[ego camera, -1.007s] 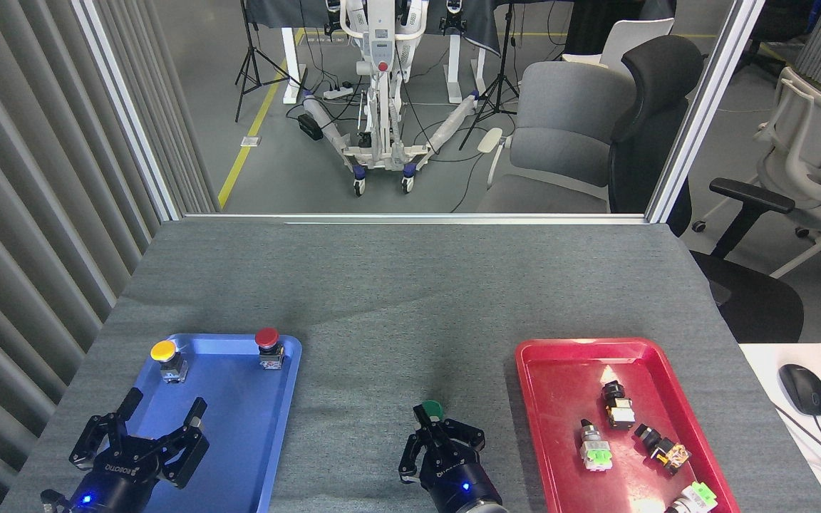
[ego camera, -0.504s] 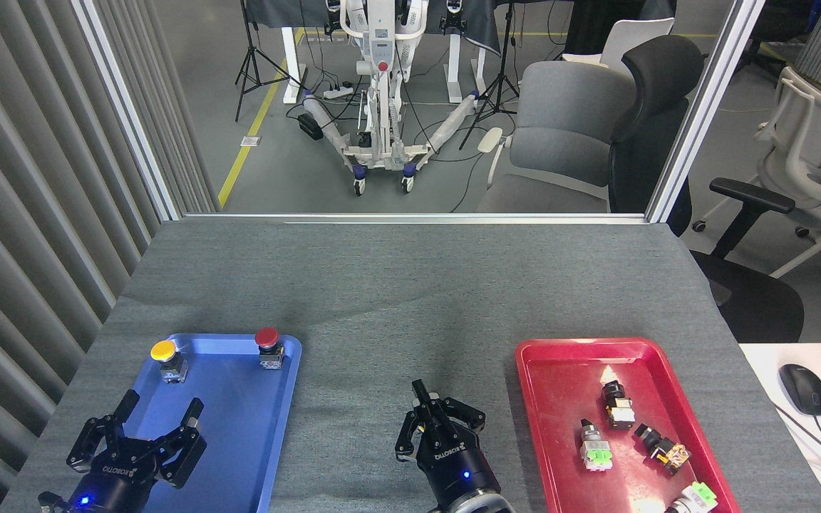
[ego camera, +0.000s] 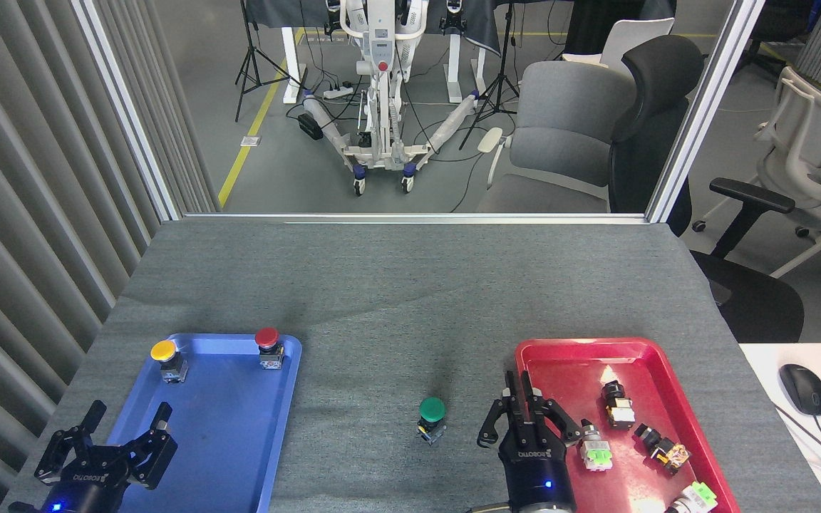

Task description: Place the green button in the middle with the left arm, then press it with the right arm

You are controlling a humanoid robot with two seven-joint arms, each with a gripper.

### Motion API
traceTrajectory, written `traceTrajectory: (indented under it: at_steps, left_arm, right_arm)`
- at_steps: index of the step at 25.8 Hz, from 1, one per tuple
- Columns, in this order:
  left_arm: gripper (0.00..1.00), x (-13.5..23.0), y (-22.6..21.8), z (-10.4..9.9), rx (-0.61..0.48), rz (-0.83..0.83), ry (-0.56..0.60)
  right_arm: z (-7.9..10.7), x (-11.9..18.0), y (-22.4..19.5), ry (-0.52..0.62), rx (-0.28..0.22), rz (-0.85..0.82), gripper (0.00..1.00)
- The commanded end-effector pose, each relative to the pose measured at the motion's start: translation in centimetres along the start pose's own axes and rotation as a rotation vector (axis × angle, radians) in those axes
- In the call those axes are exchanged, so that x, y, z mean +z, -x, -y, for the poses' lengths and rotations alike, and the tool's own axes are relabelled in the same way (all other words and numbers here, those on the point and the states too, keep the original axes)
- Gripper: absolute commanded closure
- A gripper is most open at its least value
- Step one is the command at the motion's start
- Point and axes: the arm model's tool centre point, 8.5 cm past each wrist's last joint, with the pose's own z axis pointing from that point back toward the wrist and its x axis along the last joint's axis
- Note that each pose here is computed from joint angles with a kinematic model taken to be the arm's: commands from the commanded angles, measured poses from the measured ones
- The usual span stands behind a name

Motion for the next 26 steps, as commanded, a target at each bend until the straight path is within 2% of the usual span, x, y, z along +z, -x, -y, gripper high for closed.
traceTrajectory:
  at_steps: [1, 4, 9, 16, 18, 21, 23, 26]
  left_arm:
    - [0.01, 0.1, 0.8, -0.2, -0.005, -0.02, -0.001]
    - [0.01, 0.9, 2.9, 0.0, -0.007, -0.075, 0.004]
    - [0.01, 1.3, 3.7, 0.3, 0.0, -0.105, 0.011]
    - [0.01, 1.8, 4.2, 1.3, 0.006, -0.132, 0.039]
    - [0.01, 1.5, 4.3, 0.9, 0.004, -0.131, 0.036]
    - [0.01, 1.4, 4.5, 0.8, 0.007, -0.138, 0.032]
    - [0.01, 1.4, 4.5, 0.8, 0.007, -0.138, 0.032]
    - [0.01, 1.5, 4.5, 0.9, 0.012, -0.14, 0.035]
  right_arm:
    - [-0.3, 1.1, 3.4, 0.001, -0.009, -0.1, 0.0]
    - [-0.4, 1.7, 5.1, 0.001, -0.002, -0.135, 0.0]
    - [1.0, 1.6, 6.6, 0.041, 0.023, -0.13, 0.0]
    - [0.1, 2.6, 6.5, 0.013, 0.023, -0.125, 0.0]
    - [0.0, 2.7, 6.2, 0.007, 0.021, -0.117, 0.0]
    - [-0.8, 3.0, 6.0, -0.065, 0.007, -0.073, 0.0]
    - [-1.0, 3.0, 6.7, -0.088, 0.026, -0.039, 0.0]
    - [-0.9, 2.9, 6.7, -0.086, 0.027, -0.037, 0.0]
